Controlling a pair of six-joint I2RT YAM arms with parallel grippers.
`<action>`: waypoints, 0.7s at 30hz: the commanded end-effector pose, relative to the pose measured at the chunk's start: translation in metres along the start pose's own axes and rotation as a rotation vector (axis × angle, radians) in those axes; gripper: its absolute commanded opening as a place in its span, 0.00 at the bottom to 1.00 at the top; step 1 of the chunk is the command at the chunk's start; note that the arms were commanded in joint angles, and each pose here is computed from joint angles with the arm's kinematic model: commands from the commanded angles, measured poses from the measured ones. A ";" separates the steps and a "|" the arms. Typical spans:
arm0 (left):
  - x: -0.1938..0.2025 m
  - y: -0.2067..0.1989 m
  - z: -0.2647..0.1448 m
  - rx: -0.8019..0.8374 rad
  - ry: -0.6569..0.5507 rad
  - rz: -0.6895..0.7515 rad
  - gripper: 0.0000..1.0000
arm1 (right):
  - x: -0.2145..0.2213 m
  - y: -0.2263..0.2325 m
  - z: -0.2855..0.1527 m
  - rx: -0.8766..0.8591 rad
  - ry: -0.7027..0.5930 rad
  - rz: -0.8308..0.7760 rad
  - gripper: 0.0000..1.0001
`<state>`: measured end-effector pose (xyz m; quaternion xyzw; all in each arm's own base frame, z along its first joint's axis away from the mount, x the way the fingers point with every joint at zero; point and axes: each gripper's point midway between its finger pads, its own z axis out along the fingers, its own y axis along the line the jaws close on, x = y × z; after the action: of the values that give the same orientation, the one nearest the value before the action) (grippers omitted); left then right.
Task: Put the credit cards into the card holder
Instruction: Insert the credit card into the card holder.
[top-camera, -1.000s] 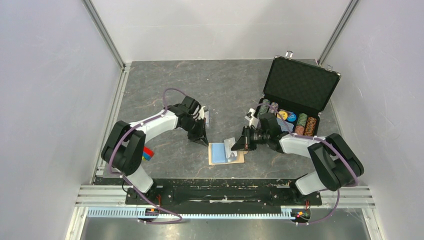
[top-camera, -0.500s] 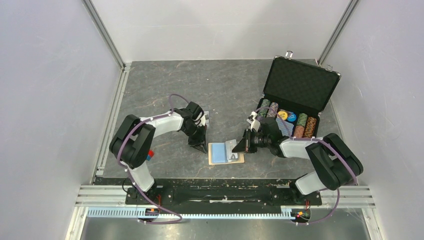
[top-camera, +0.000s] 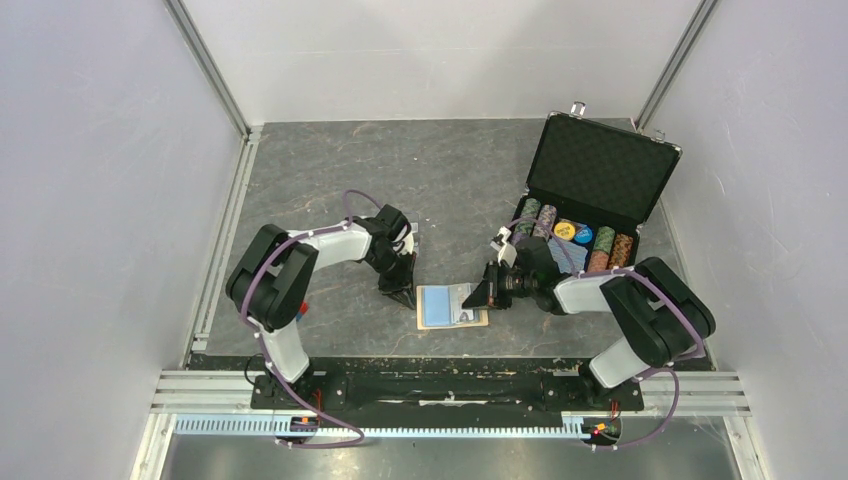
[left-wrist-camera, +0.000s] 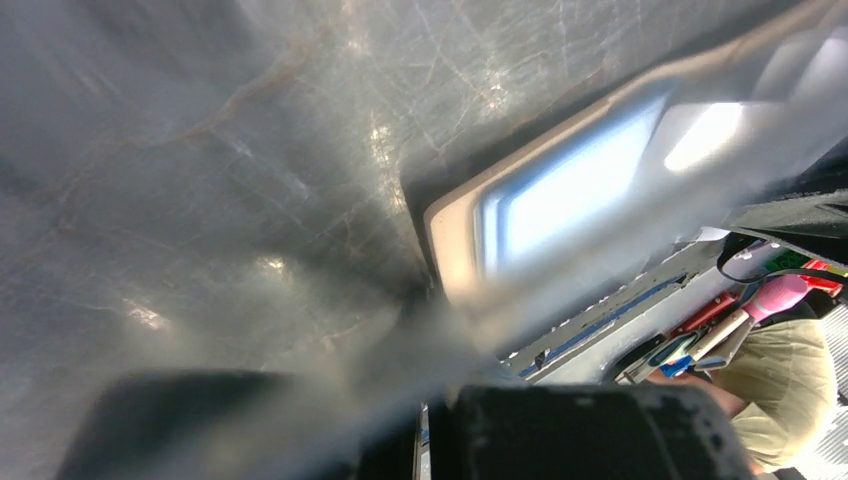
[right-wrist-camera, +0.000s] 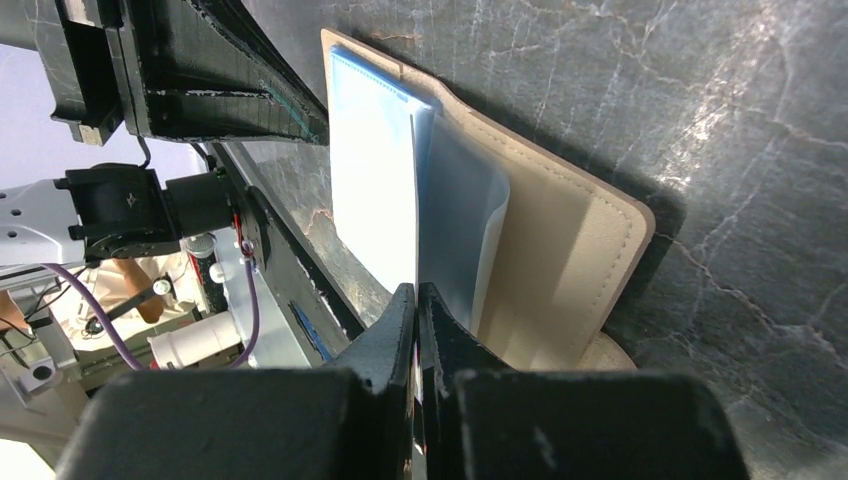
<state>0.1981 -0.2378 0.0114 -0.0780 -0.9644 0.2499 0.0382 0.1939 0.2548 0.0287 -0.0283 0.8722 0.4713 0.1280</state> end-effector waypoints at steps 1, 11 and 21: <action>0.001 0.006 0.008 -0.026 0.024 0.061 0.02 | -0.005 0.002 0.004 -0.008 -0.024 -0.007 0.00; 0.003 0.004 0.012 -0.022 0.044 0.064 0.02 | -0.002 0.008 0.011 -0.050 -0.022 0.011 0.00; 0.002 0.004 0.014 -0.025 0.047 0.057 0.02 | 0.006 0.007 0.017 -0.046 0.007 0.021 0.00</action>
<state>0.1963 -0.2428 0.0110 -0.0861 -0.9613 0.2562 0.0533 0.1913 0.2696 0.0261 -0.0165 0.8622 0.4929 0.1157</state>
